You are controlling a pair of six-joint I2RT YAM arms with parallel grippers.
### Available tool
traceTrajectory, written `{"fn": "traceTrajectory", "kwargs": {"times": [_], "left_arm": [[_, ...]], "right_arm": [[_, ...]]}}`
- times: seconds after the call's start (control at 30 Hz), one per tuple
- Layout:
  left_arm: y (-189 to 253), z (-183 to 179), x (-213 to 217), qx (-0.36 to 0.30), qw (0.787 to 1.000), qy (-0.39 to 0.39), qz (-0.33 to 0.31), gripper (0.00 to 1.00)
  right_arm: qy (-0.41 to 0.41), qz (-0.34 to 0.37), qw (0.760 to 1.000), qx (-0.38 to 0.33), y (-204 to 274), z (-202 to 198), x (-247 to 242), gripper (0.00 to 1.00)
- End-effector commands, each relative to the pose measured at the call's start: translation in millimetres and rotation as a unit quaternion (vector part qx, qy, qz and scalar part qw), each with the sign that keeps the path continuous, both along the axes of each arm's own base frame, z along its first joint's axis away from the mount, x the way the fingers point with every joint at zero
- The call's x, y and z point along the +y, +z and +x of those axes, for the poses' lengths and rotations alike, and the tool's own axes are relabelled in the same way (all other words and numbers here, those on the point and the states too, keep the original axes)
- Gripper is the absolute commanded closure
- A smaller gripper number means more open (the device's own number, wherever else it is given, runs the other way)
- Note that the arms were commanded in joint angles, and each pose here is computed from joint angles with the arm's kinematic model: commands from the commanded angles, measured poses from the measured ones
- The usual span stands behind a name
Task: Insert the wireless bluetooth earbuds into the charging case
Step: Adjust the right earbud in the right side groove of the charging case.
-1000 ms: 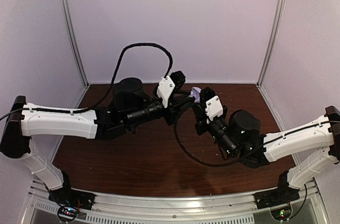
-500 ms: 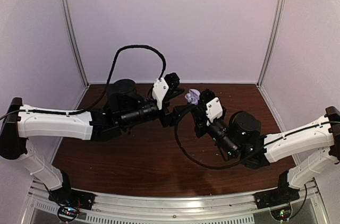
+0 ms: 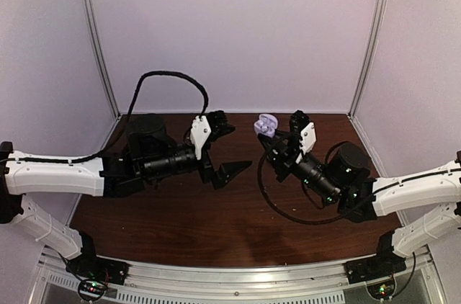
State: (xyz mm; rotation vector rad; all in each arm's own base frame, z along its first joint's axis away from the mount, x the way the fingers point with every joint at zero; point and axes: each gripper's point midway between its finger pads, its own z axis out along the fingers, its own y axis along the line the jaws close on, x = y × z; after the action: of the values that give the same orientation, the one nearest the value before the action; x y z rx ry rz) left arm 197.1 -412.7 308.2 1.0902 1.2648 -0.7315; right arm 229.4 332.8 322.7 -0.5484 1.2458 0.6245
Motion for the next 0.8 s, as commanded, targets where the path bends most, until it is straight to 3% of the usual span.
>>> {"fn": "traceTrajectory", "kwargs": {"times": [0.0, 0.17, 0.4, 0.6, 0.77], "left_arm": [[34, -14, 21, -0.032, 0.999, -0.015, -0.039, 0.02], [39, -21, 32, -0.047, 0.998, -0.034, -0.015, 0.02], [36, -41, 23, -0.037, 0.994, -0.102, 0.009, 0.04], [30, -56, 17, -0.035, 0.987, -0.154, 0.023, 0.06], [26, -64, 9, -0.026, 0.981, -0.189, 0.030, 0.10]], "right_arm": [[0.098, -0.017, 0.995, 0.012, -8, -23, 10, 1.00], [0.212, -0.055, 0.976, 0.015, -21, -59, 18, 1.00], [0.297, -0.071, 0.951, 0.044, -33, -88, 21, 1.00], [0.346, -0.077, 0.932, 0.074, -43, -101, 29, 1.00], [0.351, -0.074, 0.930, 0.081, -43, -101, 30, 1.00]]}}
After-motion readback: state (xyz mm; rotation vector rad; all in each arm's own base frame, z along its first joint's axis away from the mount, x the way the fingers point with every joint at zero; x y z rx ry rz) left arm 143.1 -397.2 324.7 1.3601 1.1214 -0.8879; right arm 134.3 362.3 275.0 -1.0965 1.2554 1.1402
